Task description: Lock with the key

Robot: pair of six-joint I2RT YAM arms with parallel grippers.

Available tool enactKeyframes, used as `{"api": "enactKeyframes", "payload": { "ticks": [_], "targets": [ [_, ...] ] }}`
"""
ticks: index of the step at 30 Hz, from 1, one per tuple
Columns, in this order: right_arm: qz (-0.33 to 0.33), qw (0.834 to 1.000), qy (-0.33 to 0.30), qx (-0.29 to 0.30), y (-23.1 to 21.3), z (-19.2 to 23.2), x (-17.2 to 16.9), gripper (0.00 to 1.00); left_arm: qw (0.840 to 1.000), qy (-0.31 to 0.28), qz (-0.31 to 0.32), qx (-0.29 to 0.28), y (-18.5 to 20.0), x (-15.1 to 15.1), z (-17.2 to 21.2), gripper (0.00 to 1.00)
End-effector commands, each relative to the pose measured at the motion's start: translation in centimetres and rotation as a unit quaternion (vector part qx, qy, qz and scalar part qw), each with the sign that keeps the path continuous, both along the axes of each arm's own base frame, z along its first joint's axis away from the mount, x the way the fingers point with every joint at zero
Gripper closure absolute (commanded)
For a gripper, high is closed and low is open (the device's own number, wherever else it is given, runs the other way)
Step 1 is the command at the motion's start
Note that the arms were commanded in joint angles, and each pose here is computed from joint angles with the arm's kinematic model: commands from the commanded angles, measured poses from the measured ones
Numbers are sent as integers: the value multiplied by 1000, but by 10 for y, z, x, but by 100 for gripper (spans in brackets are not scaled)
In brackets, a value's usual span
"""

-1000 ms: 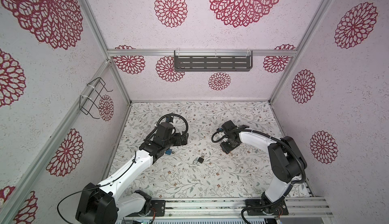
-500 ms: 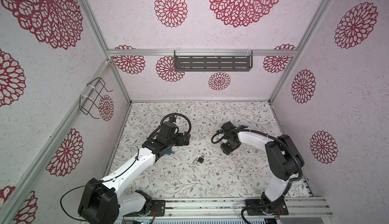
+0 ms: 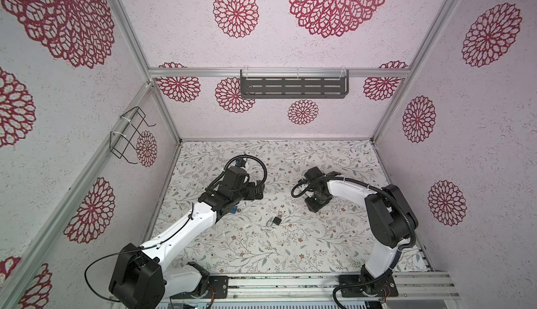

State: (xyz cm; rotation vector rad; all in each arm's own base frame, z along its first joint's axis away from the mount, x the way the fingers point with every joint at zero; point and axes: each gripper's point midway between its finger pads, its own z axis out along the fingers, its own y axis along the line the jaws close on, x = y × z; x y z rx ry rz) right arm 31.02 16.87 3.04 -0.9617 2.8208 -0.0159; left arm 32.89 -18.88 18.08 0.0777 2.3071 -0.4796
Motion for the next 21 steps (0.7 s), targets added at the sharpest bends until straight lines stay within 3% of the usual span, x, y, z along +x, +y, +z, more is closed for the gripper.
{"api": "enactKeyframes", "payload": {
  "ticks": [1,7,11,14,15,17,21],
  "targets": [
    [13,1000,-13,2,4,22,3,68,1000,-10,-10,5,-5,2,9,2],
    [48,997,-54,6,15,60,4,71,998,-38,-11,40,4,4,21,2],
    [89,992,-94,-9,24,91,1,72,991,-92,-12,94,16,11,34,3],
    [114,984,-133,-16,29,115,-1,73,980,-146,-46,127,14,15,53,2],
    [122,981,-148,-17,31,123,-2,73,975,-165,-64,138,11,15,59,1],
    [138,974,-177,-19,34,138,-3,73,959,-209,-115,151,1,12,71,8],
    [191,955,-226,-25,46,162,-11,74,906,-304,-235,178,-23,-8,88,11]
  ]
}}
